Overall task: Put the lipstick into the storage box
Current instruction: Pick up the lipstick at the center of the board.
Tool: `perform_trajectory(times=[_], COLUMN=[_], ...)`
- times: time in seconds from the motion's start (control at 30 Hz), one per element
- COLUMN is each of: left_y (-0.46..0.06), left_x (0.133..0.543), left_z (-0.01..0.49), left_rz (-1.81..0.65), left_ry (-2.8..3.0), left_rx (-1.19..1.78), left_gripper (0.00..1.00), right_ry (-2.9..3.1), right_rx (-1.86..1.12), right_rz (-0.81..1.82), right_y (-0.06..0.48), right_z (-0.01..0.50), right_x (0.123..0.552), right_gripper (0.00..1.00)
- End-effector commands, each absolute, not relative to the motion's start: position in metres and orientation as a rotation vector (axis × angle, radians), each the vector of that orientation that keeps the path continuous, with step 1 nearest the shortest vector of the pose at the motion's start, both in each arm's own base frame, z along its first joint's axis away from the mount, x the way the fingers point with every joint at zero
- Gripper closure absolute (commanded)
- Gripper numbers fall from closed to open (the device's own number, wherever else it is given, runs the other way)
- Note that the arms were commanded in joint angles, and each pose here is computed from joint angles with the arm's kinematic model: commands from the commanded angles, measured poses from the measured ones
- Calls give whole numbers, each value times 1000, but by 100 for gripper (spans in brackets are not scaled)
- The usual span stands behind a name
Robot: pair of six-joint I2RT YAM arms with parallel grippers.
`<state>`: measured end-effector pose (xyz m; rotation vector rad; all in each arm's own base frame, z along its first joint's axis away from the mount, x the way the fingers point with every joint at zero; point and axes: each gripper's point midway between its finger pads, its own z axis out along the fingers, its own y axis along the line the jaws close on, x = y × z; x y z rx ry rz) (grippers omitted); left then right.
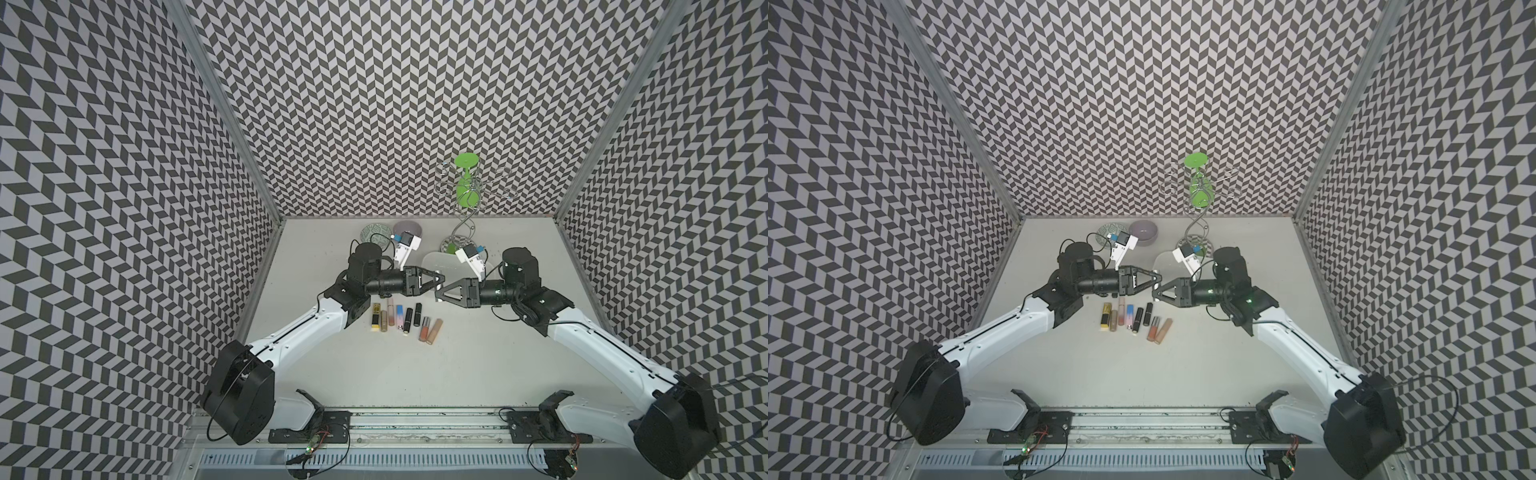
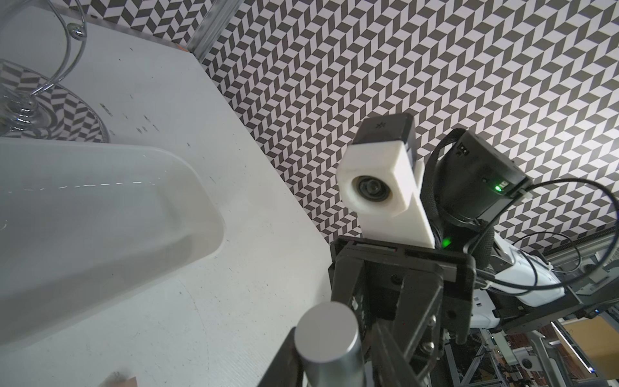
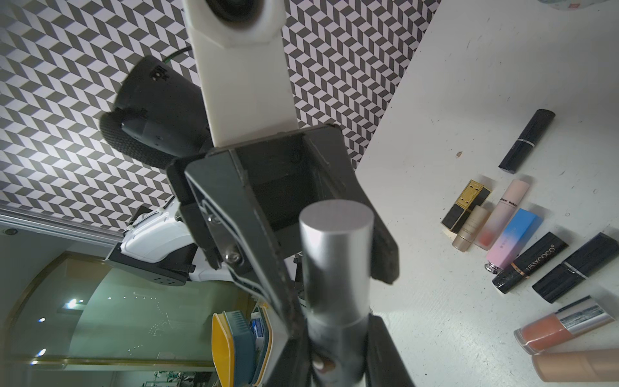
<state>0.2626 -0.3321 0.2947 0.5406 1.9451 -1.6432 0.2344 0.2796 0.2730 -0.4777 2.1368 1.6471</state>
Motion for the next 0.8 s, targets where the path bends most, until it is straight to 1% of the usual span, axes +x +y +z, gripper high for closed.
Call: perform_trajectory(times=[0.0,0.07,0.17,0.23,0.37,0.5,0.53,0.6,0.77], left_y=[-337,-337,-337,-338,-337,-336,-335,-334,-331], left_x=[260,260,259,258,257,259,261,263,267], left_z=[307,307,306,306,305,299,297,291,281], left_rz=[-1652,-1652,-1655,-1656,-1653,-1619,-1602,-1564,-1497], left_ry=[1903,1904,1907,1910,1915,1940,1953,1985,2022], left_rx=[577,579,580,581,581,585,581,577,595], left_gripper=[69,72,82,88,89,89,89,91,92], right_ry=[2090,2089,2090,2093,2099,2108,2111,2124,2153], right_rx=[-504,-504,-500,-494,-479,-462,-453,-431,-335], right_rz=[1644,1644,1642,1638,1625,1590,1571,1533,1454], right_y=[280,280,279,279,278,275,273,270,261], right_z=[279,279,279,279,278,278,278,277,277], right_x=[236,236,236,236,237,238,240,242,252], right_gripper=[80,79,79,76,62,38,35,31,30])
